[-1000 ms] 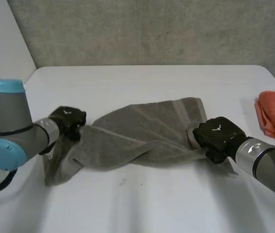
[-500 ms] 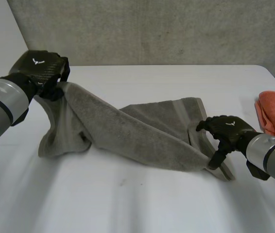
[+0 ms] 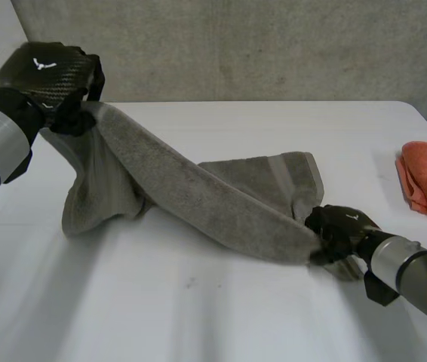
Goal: Fold the laundry.
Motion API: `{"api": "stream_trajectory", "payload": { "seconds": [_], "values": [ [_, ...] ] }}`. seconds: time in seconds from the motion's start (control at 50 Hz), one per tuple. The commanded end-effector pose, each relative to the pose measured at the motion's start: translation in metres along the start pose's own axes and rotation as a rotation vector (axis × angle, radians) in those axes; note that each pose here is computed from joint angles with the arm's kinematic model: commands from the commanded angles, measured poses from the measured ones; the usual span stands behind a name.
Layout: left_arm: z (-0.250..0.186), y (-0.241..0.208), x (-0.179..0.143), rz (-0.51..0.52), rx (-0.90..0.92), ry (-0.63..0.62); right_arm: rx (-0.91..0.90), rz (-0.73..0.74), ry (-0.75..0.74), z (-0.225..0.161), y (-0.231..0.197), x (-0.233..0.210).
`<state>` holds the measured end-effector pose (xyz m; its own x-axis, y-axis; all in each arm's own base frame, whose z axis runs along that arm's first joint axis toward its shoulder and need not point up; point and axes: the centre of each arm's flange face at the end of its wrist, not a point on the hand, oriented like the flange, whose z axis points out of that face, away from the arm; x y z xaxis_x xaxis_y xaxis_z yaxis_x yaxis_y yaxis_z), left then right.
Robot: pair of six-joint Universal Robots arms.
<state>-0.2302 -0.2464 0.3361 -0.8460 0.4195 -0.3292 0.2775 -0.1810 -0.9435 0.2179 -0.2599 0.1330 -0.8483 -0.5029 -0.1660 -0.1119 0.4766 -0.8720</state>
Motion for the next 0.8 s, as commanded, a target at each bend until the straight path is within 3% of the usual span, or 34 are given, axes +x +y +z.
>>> {"api": "stream_trajectory", "payload": {
  "seconds": [0.02, 0.1, 0.2, 0.24, 0.34, 0.44, 0.56, 0.66, 0.76, 0.8],
  "values": [
    [-0.009, -0.012, -0.006, -0.031, 0.036, -0.028, 0.064, -0.066, 0.024, 0.012, -0.015, 0.002],
    [-0.015, -0.018, -0.013, -0.025, 0.058, -0.054, 0.121, -0.270, 0.013, 0.001, -0.040, -0.002],
    [-0.018, -0.015, -0.035, -0.011, 0.042, -0.123, 0.324, -0.724, 0.111, -0.080, -0.130, -0.030],
    [-0.019, -0.012, -0.042, -0.010, 0.028, -0.148, 0.362, -0.806, 0.142, -0.099, -0.148, -0.036],
    [-0.028, -0.005, -0.052, -0.013, -0.041, -0.177, 0.428, -0.878, 0.182, -0.136, -0.186, -0.050],
    [-0.034, 0.012, -0.049, 0.005, -0.135, -0.161, 0.351, -0.867, 0.150, -0.150, -0.194, -0.056],
    [-0.029, 0.041, -0.038, 0.061, -0.234, -0.107, 0.133, -0.872, 0.068, -0.108, -0.172, -0.042],
    [0.004, 0.088, -0.031, 0.081, -0.339, -0.043, -0.011, -0.896, 0.061, -0.058, -0.153, -0.031],
    [0.050, 0.110, -0.022, 0.108, -0.303, -0.018, -0.012, -0.912, 0.141, -0.011, -0.158, -0.018],
    [0.075, 0.105, -0.024, 0.133, -0.238, -0.048, 0.089, -0.929, 0.218, 0.011, -0.175, -0.010]
  ]
}}
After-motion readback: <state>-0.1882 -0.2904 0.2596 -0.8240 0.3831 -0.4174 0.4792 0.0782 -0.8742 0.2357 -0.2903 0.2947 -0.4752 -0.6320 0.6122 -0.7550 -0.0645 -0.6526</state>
